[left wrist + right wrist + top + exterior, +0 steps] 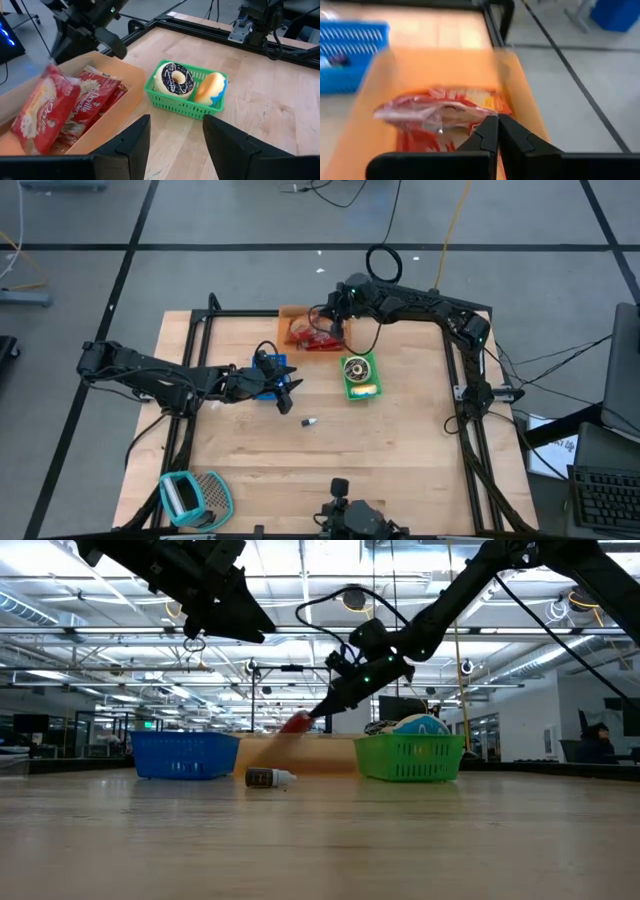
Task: Pick & Place Food Item
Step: Put the red popcorn bag into the orange bin, then put the brown food coloring bottle into the blue bin
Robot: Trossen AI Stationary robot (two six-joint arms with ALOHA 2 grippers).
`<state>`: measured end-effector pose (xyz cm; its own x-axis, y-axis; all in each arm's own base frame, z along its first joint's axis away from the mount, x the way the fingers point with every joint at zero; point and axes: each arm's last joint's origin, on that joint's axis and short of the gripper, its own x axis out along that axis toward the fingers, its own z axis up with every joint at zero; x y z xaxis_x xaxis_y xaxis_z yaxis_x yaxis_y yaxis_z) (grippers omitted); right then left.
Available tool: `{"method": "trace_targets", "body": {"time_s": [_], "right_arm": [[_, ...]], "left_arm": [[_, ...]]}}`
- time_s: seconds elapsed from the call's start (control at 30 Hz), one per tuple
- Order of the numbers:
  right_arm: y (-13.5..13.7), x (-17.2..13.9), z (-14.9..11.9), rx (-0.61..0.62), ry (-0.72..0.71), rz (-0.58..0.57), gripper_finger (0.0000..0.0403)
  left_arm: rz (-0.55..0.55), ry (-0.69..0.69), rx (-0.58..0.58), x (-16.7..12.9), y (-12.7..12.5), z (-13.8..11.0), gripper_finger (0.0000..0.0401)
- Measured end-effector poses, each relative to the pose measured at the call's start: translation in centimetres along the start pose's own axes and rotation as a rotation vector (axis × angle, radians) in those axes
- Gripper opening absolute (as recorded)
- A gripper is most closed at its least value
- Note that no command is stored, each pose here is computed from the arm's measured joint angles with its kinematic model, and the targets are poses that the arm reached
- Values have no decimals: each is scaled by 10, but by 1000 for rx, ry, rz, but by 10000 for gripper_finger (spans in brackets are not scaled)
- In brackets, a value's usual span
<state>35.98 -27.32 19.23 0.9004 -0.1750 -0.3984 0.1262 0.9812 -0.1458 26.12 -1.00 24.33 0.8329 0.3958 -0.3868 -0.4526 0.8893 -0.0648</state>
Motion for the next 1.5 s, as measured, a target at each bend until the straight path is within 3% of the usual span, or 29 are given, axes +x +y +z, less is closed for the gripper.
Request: {"method": "trace_targets", "body": {"time_s": [0.17, 0.37, 0.7, 0.87, 1.0, 1.23, 1.37, 1.5], "right_arm": [[0, -11, 1, -49, 127, -73, 0], [4, -29, 8, -65, 232, -73, 0], [10, -40, -9, -117, 517, -109, 0], [11, -38, -6, -136, 505, -138, 5], [17, -34, -2, -154, 487, -127, 47], [30, -36, 7, -113, 528, -197, 179], [42, -59, 35, -93, 496, -229, 235], [62, -95, 72, -1, 347, -145, 256]], "left_arm": [[0, 0, 0, 0, 0, 0, 184], [0, 0, 0, 0, 0, 0, 184], [0, 0, 0, 0, 0, 0, 184], [0, 0, 0, 0, 0, 0, 184], [0, 0, 0, 0, 0, 0, 184], [0, 0, 0, 0, 0, 0, 184], [0, 0, 0, 0, 0, 0, 184], [0, 0, 0, 0, 0, 0, 184]]}}
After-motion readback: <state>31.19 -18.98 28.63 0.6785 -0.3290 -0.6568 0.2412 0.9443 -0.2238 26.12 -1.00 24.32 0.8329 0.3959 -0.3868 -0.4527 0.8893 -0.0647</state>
